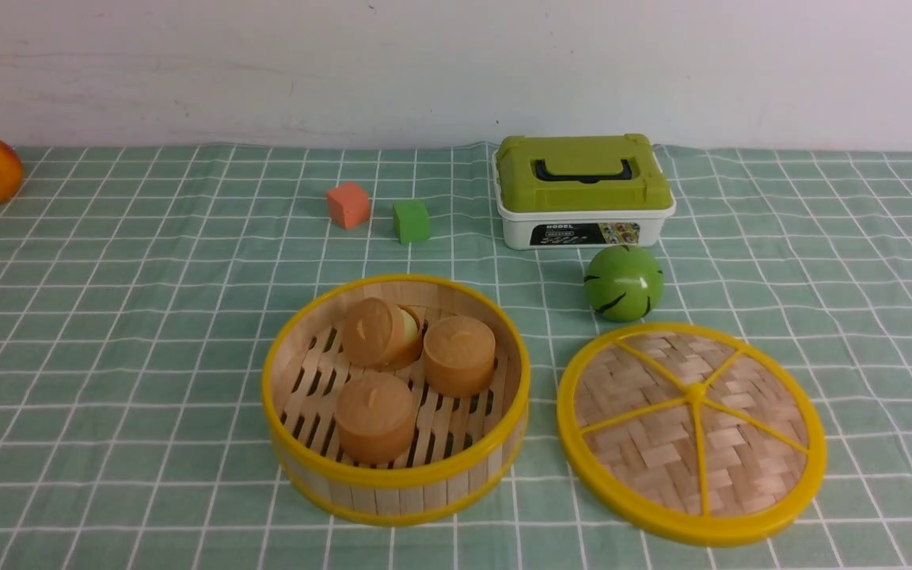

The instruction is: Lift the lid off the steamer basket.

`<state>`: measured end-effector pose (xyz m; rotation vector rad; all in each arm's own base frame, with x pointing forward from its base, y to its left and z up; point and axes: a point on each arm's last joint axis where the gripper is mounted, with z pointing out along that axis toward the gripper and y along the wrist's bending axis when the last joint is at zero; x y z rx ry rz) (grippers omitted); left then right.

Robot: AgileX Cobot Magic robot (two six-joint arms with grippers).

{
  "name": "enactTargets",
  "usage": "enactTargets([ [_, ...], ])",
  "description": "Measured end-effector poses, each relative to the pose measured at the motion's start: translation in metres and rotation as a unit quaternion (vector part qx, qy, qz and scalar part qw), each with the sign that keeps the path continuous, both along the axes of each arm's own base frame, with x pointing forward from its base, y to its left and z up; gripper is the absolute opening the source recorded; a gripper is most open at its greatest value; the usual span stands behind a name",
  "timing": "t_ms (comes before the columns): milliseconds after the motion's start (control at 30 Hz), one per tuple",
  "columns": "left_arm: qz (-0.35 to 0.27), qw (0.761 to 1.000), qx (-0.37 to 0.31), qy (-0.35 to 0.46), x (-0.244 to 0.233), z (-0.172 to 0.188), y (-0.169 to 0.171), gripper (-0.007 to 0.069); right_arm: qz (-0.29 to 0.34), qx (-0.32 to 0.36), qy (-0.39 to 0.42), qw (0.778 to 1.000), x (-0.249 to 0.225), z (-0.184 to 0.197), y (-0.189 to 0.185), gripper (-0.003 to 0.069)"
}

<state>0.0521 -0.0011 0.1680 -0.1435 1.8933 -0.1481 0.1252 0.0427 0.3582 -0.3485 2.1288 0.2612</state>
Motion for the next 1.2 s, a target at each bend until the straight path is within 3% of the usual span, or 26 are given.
enactTargets([
  [200,0.0,1.0,0.0,0.0,0.0,0.0,0.0,0.0239,-0.015,0.009,-0.09,0.996,-0.026,-0.016,-0.01,0.0002],
  [267,0.0,1.0,0.0,0.0,0.0,0.0,0.0,0.0239,-0.039,0.001,-0.166,0.985,-0.042,-0.038,-0.02,0.0002],
  [467,0.0,1.0,0.0,0.0,0.0,0.0,0.0,0.0239,-0.121,0.006,-0.231,0.965,-0.063,-0.111,-0.037,0.0002],
  [500,0.0,1.0,0.0,0.0,0.0,0.0,0.0,0.0239,-0.139,0.014,-0.232,0.963,-0.065,-0.123,-0.039,0.0002],
  [533,0.0,1.0,0.0,0.0,0.0,0.0,0.0,0.0239,-0.095,0.029,-0.228,0.969,-0.066,-0.127,-0.039,0.0002],
  [567,0.0,1.0,0.0,0.0,0.0,0.0,0.0,0.0239,-0.176,0.038,-0.225,0.958,-0.068,-0.143,-0.042,0.0002],
  [600,0.0,1.0,0.0,0.0,0.0,0.0,0.0,0.0239,-0.154,0.045,-0.224,0.961,-0.068,-0.147,-0.043,0.0002],
  [633,0.0,1.0,0.0,0.0,0.0,0.0,0.0,0.0239,-0.203,0.052,-0.215,0.954,-0.069,-0.159,-0.044,0.0002],
  [733,0.0,1.0,0.0,0.0,0.0,0.0,0.0,0.0239,-0.233,0.067,-0.2,0.949,-0.07,-0.173,-0.047,0.0002],
  [1200,0.0,1.0,0.0,0.0,0.0,0.0,0.0,0.0239,-0.258,0.054,-0.139,0.954,-0.073,-0.185,-0.049,0.0002],
])
